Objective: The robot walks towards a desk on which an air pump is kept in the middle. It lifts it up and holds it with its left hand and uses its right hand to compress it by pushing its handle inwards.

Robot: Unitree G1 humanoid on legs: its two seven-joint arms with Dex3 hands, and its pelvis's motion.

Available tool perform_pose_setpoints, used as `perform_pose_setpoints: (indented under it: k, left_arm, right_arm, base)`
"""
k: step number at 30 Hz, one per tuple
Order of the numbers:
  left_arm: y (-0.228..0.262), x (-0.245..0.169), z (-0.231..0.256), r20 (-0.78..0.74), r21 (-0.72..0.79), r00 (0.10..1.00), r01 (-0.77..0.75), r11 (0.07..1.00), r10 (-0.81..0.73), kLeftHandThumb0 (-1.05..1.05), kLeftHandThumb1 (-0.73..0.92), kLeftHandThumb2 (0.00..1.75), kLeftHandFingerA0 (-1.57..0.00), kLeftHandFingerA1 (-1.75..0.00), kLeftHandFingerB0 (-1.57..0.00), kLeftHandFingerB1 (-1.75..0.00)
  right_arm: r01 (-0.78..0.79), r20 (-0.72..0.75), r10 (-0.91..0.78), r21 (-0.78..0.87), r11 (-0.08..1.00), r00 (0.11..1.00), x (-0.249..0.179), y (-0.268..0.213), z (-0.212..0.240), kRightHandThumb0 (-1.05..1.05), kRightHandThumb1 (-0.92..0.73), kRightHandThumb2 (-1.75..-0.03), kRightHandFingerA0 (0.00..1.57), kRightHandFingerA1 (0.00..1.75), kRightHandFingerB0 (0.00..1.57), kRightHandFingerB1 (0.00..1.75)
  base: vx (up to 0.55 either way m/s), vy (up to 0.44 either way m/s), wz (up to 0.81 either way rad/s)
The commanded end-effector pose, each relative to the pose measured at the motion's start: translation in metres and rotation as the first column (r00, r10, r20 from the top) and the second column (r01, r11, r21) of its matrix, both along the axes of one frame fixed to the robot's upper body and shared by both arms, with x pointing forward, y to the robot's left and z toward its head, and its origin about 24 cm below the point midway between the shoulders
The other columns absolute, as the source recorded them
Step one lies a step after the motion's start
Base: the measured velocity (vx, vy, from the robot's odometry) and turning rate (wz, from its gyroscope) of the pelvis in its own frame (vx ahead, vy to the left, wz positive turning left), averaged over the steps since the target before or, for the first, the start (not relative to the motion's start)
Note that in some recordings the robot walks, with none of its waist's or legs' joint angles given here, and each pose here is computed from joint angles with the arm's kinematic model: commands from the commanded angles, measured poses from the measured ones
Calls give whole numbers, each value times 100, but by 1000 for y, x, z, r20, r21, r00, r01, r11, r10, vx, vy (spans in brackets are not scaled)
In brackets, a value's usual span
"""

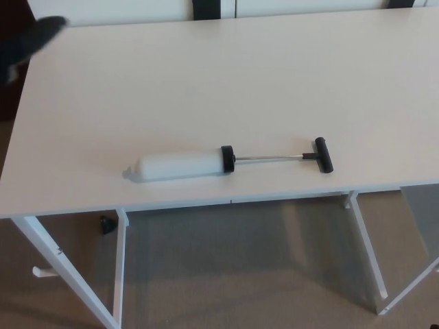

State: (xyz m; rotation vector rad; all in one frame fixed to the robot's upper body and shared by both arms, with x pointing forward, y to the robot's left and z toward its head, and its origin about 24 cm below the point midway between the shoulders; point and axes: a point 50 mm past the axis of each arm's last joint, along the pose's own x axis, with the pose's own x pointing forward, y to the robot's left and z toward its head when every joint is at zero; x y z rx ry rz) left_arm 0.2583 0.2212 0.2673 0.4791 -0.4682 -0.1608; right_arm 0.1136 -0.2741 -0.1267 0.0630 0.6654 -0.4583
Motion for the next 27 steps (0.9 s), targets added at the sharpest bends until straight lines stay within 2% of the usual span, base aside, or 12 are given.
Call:
perform_pose_setpoints:
  k: [1, 4, 5, 14, 15, 18, 19, 24, 27]
  left_arm:
    - [-65, 77, -100, -404, 714, 902, 207, 669, 152, -61, 40, 72, -17, -42, -6, -30]
    - [-62, 80, -112, -415, 736, 891, 211, 644, 182, -60, 40, 71, -19, -42, -7, -31]
    - [-61, 82, -121, -424, 752, 882, 217, 623, 205, -32, 28, 86, -1, -49, 0, -49]
    - [-59, 84, -162, -467, 820, 837, 291, 493, 283, -33, 26, 86, 0, -49, 0, -48]
    - [-60, 82, -165, -472, 822, 835, 299, 486, 285, -64, 41, 72, -11, -40, -5, -27]
    - [-66, 81, -170, -479, 823, 830, 312, 474, 286, -63, 41, 71, -10, -40, -6, -25]
    - [-68, 82, -172, -471, 829, 835, 308, 467, 285, -33, 30, 87, 0, -48, 0, -49]
    - [-71, 85, -175, -436, 853, 851, 285, 438, 294, -33, 29, 87, 0, -49, 0, -49]
    - [-72, 87, -178, -333, 915, 898, 235, 327, 287, -34, 28, 87, -1, -49, 0, -47]
  right_arm:
    - [-7, 3, 7, -57, 998, 1000, 12, -7, 7, -24, -62, -58, 71, 43, 58, 41]
    - [-14, 6, 15, -58, 998, 1000, 14, -8, 8, -23, -63, -58, 70, 44, 58, 41]
    - [-18, 8, 18, -60, 998, 1000, 14, -9, 8, -21, -61, -58, 72, 45, 60, 42]
    - [-21, 12, 22, -59, 998, 1000, 16, -6, 9, -22, -64, -59, 74, 44, 61, 41]
    - [-24, 12, 25, -59, 998, 1000, 15, -7, 9, -23, -62, -58, 74, 45, 61, 41]
    - [-21, 13, 22, -67, 998, 1000, 16, -8, 9, -24, -61, -58, 71, 44, 62, 41]
    - [-22, 21, 23, -66, 998, 1000, 18, -8, 11, -21, -61, -58, 74, 45, 61, 42]
    - [-29, 35, 31, -65, 997, 999, 25, -8, 13, -21, -63, -59, 74, 44, 62, 42]
    - [-36, 41, 39, -79, 996, 998, 28, -7, 15, -24, -62, -58, 75, 44, 64, 42]
  base:
    - [0, 0, 0]
    - [0, 0, 0]
    - [0, 0, 0]
    - [0, 0, 0]
    - [0, 0, 0]
    - [0, 0, 0]
    - [0, 0, 0]
    - [0, 0, 0]
    - [0, 0, 0]
